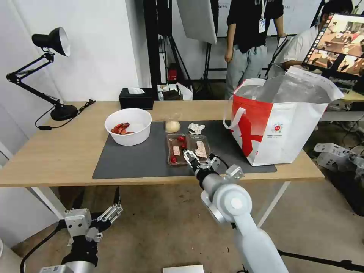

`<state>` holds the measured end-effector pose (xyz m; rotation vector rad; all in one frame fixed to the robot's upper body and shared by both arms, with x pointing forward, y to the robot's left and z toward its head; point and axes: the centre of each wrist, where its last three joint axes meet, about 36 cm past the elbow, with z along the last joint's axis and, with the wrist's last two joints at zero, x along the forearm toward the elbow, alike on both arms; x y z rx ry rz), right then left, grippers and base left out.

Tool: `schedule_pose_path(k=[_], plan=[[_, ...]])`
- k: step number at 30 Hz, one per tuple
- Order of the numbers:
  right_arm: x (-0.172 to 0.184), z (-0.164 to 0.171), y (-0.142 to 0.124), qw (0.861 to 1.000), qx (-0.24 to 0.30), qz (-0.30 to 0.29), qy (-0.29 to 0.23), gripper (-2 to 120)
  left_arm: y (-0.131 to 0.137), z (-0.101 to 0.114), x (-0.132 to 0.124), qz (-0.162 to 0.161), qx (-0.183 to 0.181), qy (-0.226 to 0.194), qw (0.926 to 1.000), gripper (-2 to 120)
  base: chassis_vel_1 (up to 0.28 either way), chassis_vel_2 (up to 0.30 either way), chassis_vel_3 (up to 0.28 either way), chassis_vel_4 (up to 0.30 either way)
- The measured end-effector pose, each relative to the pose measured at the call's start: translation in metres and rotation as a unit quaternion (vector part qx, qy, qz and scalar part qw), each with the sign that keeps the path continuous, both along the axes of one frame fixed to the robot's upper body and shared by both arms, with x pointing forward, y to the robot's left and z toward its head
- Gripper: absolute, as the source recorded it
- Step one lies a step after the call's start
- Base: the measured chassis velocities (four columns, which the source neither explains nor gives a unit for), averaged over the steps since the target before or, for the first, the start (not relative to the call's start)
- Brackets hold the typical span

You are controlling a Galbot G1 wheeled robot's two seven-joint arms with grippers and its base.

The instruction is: Pick up the trash from the table and place it into the takeout bag.

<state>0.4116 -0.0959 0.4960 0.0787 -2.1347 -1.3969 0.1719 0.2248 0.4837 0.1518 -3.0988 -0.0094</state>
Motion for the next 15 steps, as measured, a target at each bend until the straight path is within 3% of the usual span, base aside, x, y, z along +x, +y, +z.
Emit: schedule_pose_path(k=[15], plan=[[0.0098,-0.0014,-0.0003,0.999,0.032,-0.024,0.014,100,0.0013,-0.0002,-0.0008,-0.003,0.004,-0.004,1.0,100,0.0,0.0,0.0,0.0]])
